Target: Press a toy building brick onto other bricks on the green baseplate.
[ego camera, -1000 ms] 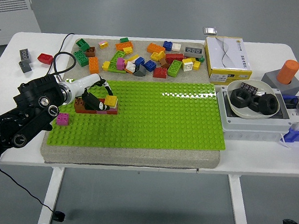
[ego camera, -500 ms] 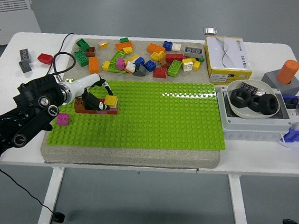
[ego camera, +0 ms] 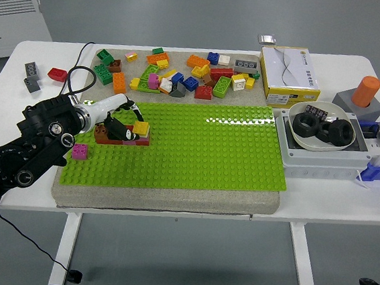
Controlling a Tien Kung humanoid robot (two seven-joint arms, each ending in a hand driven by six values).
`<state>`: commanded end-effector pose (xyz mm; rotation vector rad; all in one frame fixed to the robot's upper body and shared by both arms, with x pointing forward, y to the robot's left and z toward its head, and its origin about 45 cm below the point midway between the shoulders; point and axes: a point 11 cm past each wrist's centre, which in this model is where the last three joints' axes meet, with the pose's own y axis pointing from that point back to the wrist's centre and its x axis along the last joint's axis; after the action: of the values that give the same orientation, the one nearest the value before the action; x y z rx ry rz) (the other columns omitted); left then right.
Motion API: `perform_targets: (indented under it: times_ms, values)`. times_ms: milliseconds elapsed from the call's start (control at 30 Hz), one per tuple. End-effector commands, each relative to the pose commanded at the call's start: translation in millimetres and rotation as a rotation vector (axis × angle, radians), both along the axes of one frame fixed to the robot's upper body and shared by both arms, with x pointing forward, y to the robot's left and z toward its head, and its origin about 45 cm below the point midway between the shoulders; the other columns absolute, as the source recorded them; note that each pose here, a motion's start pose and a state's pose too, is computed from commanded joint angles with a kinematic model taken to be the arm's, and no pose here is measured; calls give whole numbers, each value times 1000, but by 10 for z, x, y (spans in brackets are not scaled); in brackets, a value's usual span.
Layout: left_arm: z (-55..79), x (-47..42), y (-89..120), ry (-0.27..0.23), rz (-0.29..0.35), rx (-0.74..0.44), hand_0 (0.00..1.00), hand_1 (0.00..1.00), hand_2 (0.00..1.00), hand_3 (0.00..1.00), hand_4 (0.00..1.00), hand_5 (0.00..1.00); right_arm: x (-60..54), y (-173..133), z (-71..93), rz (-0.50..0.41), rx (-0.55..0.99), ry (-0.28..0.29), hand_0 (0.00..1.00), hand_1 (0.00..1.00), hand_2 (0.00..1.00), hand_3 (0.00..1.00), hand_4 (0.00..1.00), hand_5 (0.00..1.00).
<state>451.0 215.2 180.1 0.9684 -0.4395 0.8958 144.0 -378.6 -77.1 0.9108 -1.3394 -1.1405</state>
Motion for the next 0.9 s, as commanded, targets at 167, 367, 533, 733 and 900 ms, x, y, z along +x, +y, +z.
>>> perform_targets:
  times_ms: [167, 367, 533, 733, 900]
  values:
    - [-5, -2, 1, 2, 0, 1, 967, 968, 941, 603, 444, 2, 3, -2, 1, 1, -1, -1, 593, 598, 646, 807, 983, 998]
    - [-12, -6, 2, 7, -2, 3, 966, 969, 942, 605, 452, 2, 0, -5, 1, 1, -2, 0, 593, 598, 646, 806, 983, 998]
    - [-23, -14, 0, 17, -7, 5, 966, 969, 942, 605, 452, 2, 1, -8, 2, 0, -3, 0, 593, 598, 646, 806, 983, 998]
    - [-30, -19, 0, 23, -11, 5, 966, 970, 945, 604, 458, 2, 3, -9, 3, 0, -3, 0, 593, 597, 645, 805, 983, 998]
    - [-27, -18, 1, 24, -11, 4, 966, 971, 946, 606, 463, 2, 1, -11, 3, 0, -3, 0, 593, 598, 646, 804, 982, 998]
